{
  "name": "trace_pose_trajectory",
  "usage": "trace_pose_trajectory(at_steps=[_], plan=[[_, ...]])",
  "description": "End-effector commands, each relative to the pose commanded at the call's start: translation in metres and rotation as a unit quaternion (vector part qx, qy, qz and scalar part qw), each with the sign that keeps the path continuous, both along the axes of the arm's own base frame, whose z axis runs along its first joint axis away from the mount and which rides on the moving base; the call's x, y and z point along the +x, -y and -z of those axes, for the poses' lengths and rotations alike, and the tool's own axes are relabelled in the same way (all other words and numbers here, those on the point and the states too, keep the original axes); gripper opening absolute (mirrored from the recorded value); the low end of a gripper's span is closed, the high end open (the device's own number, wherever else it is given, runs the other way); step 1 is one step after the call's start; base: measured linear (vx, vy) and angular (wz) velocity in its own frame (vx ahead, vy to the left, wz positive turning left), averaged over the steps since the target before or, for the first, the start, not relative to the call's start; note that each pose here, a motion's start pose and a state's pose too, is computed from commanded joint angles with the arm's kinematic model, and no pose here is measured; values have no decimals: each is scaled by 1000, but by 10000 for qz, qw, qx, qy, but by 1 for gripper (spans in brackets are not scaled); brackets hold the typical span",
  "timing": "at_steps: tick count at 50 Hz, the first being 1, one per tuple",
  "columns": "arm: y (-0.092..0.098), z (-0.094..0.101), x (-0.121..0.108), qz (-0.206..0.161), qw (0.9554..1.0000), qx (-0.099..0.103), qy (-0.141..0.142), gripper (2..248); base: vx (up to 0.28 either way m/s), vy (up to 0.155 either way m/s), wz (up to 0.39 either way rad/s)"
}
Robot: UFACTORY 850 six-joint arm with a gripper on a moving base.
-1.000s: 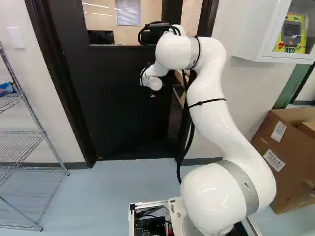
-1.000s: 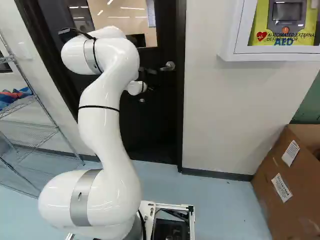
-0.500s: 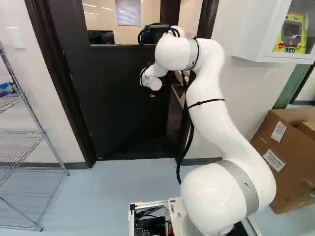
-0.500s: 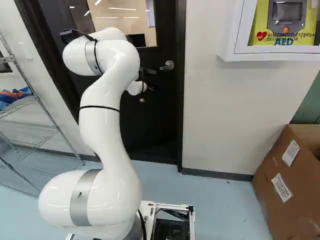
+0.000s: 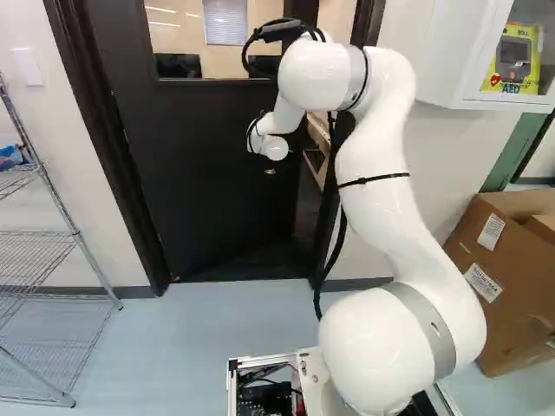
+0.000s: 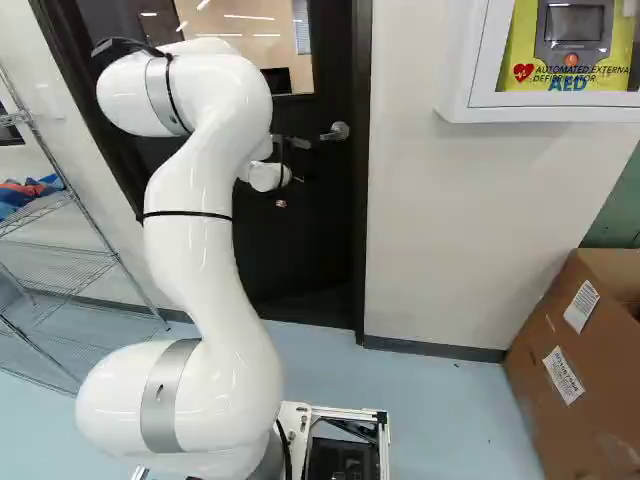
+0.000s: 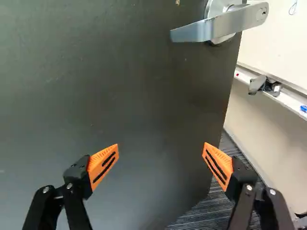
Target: Open the door and move inside
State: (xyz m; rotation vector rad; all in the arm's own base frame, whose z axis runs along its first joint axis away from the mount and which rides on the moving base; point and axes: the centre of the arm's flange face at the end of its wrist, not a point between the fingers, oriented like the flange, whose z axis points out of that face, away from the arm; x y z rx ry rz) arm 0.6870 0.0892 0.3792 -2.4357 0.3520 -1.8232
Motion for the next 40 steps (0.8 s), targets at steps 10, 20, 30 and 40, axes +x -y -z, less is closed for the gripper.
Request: trace_pose_trajectory(at_steps=[10, 20, 30, 40], plan=[[0, -4, -20, -99, 9999, -70, -75, 247, 0, 0, 0], [3, -7, -39, -188, 9996, -149, -144, 247, 0, 0, 0], [8, -11, -58, -316, 9990, -258, -204, 247, 0, 0, 0], [12, -14, -78, -448, 9980, -368, -258, 247, 0, 0, 0]])
